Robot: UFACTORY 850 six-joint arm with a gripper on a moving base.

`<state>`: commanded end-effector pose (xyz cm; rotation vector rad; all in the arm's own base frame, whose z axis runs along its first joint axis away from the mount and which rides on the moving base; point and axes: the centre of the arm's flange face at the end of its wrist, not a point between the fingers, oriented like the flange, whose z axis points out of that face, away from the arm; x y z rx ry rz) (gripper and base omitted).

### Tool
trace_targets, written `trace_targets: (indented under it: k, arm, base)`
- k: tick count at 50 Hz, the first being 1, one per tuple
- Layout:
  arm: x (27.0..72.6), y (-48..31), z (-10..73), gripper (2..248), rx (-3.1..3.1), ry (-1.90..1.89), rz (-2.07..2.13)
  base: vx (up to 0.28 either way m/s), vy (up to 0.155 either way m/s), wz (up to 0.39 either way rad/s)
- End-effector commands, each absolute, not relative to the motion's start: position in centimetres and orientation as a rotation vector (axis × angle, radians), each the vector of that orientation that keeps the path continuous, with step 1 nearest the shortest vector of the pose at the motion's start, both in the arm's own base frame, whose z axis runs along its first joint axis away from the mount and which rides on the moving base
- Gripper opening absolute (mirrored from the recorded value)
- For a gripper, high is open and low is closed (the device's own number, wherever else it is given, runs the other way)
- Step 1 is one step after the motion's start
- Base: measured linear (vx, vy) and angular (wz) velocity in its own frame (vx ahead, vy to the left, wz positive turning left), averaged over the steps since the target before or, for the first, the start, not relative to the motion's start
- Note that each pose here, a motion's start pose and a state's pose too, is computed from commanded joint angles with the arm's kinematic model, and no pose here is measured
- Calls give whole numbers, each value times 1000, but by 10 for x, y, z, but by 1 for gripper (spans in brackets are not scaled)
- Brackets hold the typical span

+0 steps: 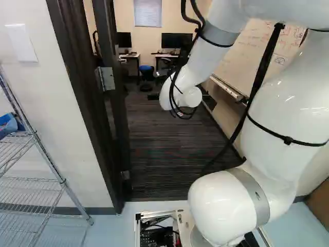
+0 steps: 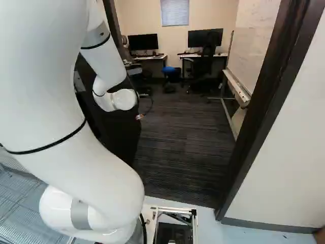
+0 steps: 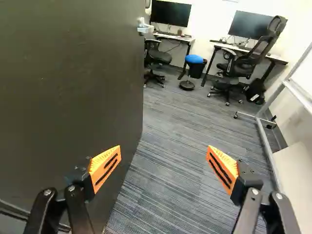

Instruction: Open the door and move inside

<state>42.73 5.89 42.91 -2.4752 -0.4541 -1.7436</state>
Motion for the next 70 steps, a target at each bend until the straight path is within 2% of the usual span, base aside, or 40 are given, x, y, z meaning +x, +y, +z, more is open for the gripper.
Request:
trace_targets:
  k: [11, 44, 70]
  arm:
    - [409, 46, 429, 247, -2493, -423, -1753]
    - [390, 38, 421, 247, -2502, -364, -1762]
    - [345, 22, 401, 247, -2523, -225, -1784]
  base:
    - [0, 0, 0]
    - [0, 0, 0]
    - [0, 0, 0]
